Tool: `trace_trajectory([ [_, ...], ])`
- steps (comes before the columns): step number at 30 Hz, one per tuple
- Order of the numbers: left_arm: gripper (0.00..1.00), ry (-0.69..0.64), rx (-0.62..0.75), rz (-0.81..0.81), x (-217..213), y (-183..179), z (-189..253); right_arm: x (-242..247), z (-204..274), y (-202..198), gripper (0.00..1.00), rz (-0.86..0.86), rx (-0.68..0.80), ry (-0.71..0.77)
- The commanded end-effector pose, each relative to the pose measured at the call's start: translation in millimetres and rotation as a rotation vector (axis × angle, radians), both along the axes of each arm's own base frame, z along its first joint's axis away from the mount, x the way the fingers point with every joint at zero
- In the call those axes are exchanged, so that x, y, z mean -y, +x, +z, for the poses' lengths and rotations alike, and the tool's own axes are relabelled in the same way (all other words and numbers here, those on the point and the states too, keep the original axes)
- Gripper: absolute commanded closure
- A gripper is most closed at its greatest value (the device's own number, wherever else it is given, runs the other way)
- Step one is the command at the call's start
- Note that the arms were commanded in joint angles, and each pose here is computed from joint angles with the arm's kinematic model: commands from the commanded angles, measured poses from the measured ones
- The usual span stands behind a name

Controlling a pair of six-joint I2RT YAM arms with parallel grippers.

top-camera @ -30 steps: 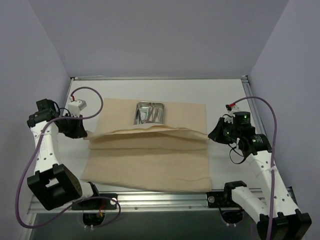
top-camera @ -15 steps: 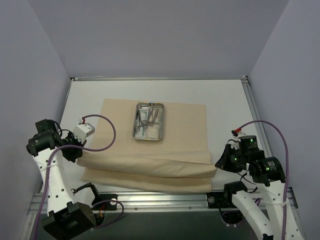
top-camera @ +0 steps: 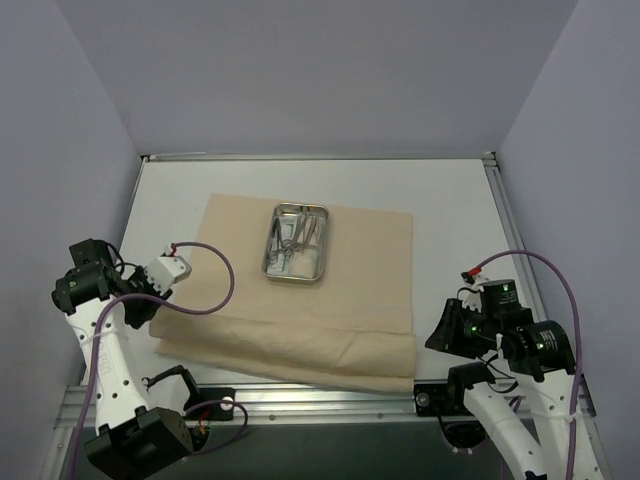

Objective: Open and lay out the surgical kit
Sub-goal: Open the surgical kit at the center of the board.

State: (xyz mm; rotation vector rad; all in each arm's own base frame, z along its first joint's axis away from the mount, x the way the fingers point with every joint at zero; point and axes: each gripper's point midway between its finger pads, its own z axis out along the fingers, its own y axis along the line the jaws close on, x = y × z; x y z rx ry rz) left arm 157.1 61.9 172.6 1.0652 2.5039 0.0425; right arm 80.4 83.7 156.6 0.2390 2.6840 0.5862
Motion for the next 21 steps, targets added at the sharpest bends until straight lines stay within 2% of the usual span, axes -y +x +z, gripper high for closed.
trace_trajectory([
  [1, 0.59, -0.037, -0.21, -0.035, 17, -60, 2, -2, 4, -13, 0.7, 0.022, -0.023, 0.015],
  [2, 0.45, -0.03, -0.207, -0.034, 16, -60, 3, -2, 6, -11, 0.66, 0.02, -0.014, 0.012],
  [5, 0.35, -0.013, -0.2, -0.036, 15, -61, 5, 7, 19, 0, 0.61, -0.003, 0.043, -0.034],
  [6, 0.34, -0.008, -0.196, -0.037, 14, -61, 6, 14, 23, 6, 0.58, -0.025, 0.07, -0.077],
  [9, 0.32, -0.01, -0.168, -0.037, 15, -57, 12, 15, 44, 35, 0.55, -0.069, 0.189, -0.078],
  [11, 0.32, -0.049, -0.065, -0.023, 22, -38, 29, 8, 54, 66, 0.54, -0.106, 0.286, -0.036],
  [13, 0.23, -0.153, 0.071, 0.045, 33, -7, 51, 4, 53, 92, 0.53, -0.129, 0.332, -0.017],
  [14, 0.2, -0.168, 0.189, 0.068, 29, 24, 74, -3, 49, 122, 0.53, -0.133, 0.37, -0.003],
  [15, 0.19, -0.265, 0.221, 0.181, 35, 39, 86, -5, 47, 139, 0.52, -0.138, 0.39, -0.004],
  [16, 0.19, -0.322, 0.268, 0.226, 38, 57, 98, -6, 43, 155, 0.52, -0.147, 0.398, -0.016],
  [17, 0.19, -0.363, 0.29, 0.247, 45, 74, 107, -5, 35, 188, 0.51, -0.172, 0.411, -0.046],
  [18, 0.19, -0.428, 0.346, 0.355, 43, 109, 120, -3, 39, 206, 0.48, -0.176, 0.439, -0.072],
  [19, 0.18, -0.437, 0.372, 0.38, 47, 126, 123, 1, 36, 222, 0.46, -0.193, 0.445, -0.102],
  [20, 0.16, -0.406, 0.411, 0.411, 56, 158, 122, 11, 31, 252, 0.46, -0.232, 0.453, -0.148],
  [21, 0.14, -0.374, 0.422, 0.422, 60, 173, 117, 16, 29, 266, 0.46, -0.247, 0.455, -0.162],
])
